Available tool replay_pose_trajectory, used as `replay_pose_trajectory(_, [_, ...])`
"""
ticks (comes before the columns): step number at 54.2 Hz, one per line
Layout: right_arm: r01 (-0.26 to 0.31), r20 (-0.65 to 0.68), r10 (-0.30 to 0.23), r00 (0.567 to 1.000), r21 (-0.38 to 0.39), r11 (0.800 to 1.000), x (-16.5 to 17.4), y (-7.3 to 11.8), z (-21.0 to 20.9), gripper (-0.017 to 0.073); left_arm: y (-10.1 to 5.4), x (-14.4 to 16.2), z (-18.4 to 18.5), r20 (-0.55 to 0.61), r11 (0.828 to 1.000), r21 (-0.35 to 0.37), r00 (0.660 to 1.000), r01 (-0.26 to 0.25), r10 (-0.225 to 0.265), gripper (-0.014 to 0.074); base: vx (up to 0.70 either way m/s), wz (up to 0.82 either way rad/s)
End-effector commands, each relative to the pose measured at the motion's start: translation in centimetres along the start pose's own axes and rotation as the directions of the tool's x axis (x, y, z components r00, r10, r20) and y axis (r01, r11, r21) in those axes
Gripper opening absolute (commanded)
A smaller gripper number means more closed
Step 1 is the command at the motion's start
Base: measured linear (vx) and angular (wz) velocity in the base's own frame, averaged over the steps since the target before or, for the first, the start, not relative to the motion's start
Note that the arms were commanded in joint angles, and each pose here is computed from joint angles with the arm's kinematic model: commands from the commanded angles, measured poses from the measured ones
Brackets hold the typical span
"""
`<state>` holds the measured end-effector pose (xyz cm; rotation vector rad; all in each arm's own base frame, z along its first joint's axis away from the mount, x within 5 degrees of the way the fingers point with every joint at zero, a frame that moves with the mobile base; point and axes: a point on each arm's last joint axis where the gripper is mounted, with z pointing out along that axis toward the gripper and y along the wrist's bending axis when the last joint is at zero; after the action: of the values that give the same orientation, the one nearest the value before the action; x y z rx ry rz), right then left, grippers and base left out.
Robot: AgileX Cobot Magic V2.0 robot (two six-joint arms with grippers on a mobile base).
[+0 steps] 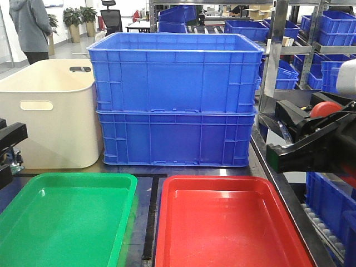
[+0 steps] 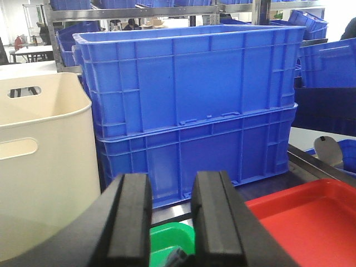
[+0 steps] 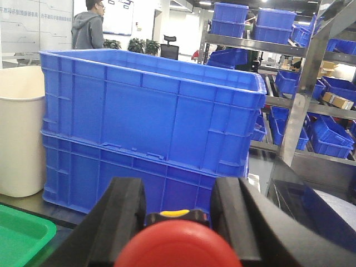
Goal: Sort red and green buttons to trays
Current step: 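Lower the green button into the green tray and red into red tray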
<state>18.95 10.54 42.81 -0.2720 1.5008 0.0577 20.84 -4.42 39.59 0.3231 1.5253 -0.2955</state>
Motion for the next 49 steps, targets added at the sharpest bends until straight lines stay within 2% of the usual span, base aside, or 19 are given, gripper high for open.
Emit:
replay_pose_trajectory(1, [0.023,0.056,-0.020,0.998,-0.065,0.998,-1.3,0.6,0.2,-0.0009,-0.3,-1.8,-0.4,0.077,0.997,0.029,0.995,0.068,-0.070,0.0000,0.00,0.00])
replay_pose_trajectory(4, [0.046,0.046,-0.040,0.998,-0.138,0.989,-0.7,1.8,1.0,-0.0009,-0.3,-1.6,-0.2,0.070,0.997,0.029,0.995,0.071,-0.073,0.0000,0.00,0.00])
replay_pose_trajectory(7, [0.095,0.035,-0.090,0.995,-0.193,0.977,0.1,3.0,2.0,-0.0009,-0.1,-1.2,0.4,0.050,0.996,0.030,0.996,0.079,-0.080,0.0000,0.00,0.00])
replay_pose_trajectory(11, [0.171,0.003,-0.174,0.985,-0.210,0.963,1.7,4.3,3.8,-0.0009,0.2,-0.2,1.5,0.008,0.995,0.031,0.995,0.096,-0.096,0.0000,0.00,0.00])
replay_pose_trajectory(13, [0.182,-0.014,-0.190,0.982,-0.217,0.959,2.4,4.7,4.4,-0.0009,0.4,0.5,2.3,-0.019,0.994,0.033,0.994,0.106,-0.105,0.0000,0.00,0.00])
replay_pose_trajectory(19, [0.118,-0.096,-0.144,0.985,-0.234,0.965,4.7,6.2,6.3,-0.0008,1.1,3.0,4.6,-0.110,0.990,0.031,0.985,0.138,-0.134,0.0000,0.00,0.00])
replay_pose_trajectory(22, [0.124,-0.112,-0.155,0.982,-0.243,0.962,5.7,6.8,7.2,-0.0008,1.4,4.1,5.6,-0.150,0.988,0.026,0.978,0.150,-0.144,0.0000,0.00,0.00])
replay_pose_trajectory(27, [0.027,-0.181,-0.070,0.981,-0.228,0.973,7.3,7.6,8.3,-0.0008,2.0,5.4,7.5,-0.194,0.991,0.030,0.973,0.130,-0.122,0.0000,0.00,0.00])
replay_pose_trajectory(30, [0.008,-0.218,-0.056,0.974,-0.213,0.977,8.4,7.6,9.1,-0.0008,2.2,5.4,8.4,-0.195,0.993,0.044,0.976,0.108,-0.098,0.0000,0.00,0.00])
replay_pose_trajectory(33, [-0.002,-0.247,-0.047,0.968,-0.198,0.980,9.3,7.2,9.8,-0.0008,2.3,5.0,9.3,-0.182,0.993,0.070,0.980,0.097,-0.083,0.0000,0.00,0.00])
replay_pose_trajectory(39, [-0.005,-0.273,-0.046,0.961,-0.184,0.983,10.0,6.3,10.5,-0.0008,2.7,5.2,10.4,-0.188,0.993,0.069,0.978,0.100,-0.085,0.0000,0.00,0.00])
replay_pose_trajectory(44, [-0.005,-0.284,-0.035,0.958,-0.139,0.990,10.4,4.9,11.0,-0.0008,2.9,6.4,11.1,-0.222,0.992,0.064,0.970,0.113,-0.096,0.0000,0.00,0.00])
replay_pose_trajectory(49, [-0.048,-0.303,0.011,0.953,-0.114,0.992,10.7,4.2,11.4,-0.0008,3.1,7.7,11.9,-0.257,0.989,0.072,0.961,0.128,-0.105,0.0000,0.00,0.00])
